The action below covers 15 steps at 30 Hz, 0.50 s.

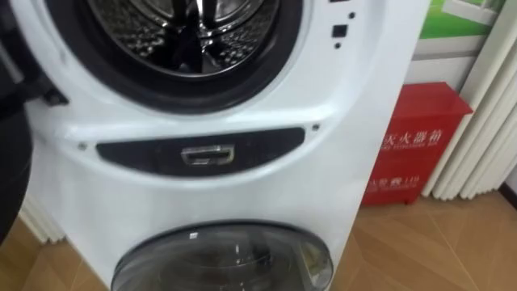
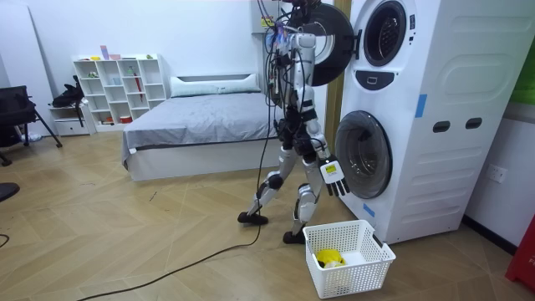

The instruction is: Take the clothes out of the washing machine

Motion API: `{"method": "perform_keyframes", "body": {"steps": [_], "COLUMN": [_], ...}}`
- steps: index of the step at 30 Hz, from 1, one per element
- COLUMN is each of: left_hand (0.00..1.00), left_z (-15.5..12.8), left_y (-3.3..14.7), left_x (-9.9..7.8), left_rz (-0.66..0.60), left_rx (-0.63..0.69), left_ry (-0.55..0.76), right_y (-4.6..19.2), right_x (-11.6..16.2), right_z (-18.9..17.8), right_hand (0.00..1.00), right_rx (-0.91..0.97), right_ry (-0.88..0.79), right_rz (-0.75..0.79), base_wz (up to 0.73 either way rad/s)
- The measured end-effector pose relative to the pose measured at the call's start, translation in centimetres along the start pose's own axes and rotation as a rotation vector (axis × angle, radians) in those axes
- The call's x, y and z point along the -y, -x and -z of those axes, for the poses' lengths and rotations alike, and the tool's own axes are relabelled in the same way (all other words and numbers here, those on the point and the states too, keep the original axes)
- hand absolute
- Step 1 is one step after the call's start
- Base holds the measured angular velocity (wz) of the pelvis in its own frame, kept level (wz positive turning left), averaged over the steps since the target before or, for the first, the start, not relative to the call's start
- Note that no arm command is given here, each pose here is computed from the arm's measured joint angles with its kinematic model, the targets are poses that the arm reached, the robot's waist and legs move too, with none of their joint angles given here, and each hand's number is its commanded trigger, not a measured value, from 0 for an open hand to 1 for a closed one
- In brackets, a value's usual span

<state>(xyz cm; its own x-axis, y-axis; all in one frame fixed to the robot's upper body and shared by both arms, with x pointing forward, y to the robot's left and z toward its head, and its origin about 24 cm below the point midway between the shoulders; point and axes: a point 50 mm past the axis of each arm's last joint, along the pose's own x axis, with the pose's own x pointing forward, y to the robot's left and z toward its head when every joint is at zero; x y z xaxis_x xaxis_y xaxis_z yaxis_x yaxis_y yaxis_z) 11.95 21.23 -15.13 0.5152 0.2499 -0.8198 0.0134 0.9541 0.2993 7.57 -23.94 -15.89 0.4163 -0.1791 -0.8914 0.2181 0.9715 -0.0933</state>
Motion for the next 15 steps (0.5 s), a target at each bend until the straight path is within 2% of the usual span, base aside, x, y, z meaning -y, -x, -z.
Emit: {"method": "perform_keyframes", "body": {"steps": [3, 8, 12, 15], "left_hand": [0.0, 0.0, 0.0, 0.0], "left_z": [0.0, 2.1, 3.0, 3.9], "left_y": [-0.1, 0.4, 0.6, 0.9], "left_x": [0.4, 0.6, 0.8, 0.6], "left_rz": [0.014, 0.023, 0.029, 0.021], "left_rx": [-0.012, -0.081, -0.11, -0.138], "left_ry": [-0.026, -0.052, -0.062, -0.054], "right_y": [0.0, 0.1, 0.4, 0.5], "right_x": [-0.1, -0.2, 0.5, 0.7], "right_z": [-0.1, 0.1, 1.5, 1.8], "right_hand": [0.0, 0.0, 0.0, 0.0], "right_rx": [0.008, 0.004, -0.038, -0.051], "right_ry": [-0.013, -0.015, -0.157, -0.161], "right_rz": [-0.002, -0.002, 0.039, 0.047], "base_wz": [-0.01, -0.21, 0.27, -0.15]}}
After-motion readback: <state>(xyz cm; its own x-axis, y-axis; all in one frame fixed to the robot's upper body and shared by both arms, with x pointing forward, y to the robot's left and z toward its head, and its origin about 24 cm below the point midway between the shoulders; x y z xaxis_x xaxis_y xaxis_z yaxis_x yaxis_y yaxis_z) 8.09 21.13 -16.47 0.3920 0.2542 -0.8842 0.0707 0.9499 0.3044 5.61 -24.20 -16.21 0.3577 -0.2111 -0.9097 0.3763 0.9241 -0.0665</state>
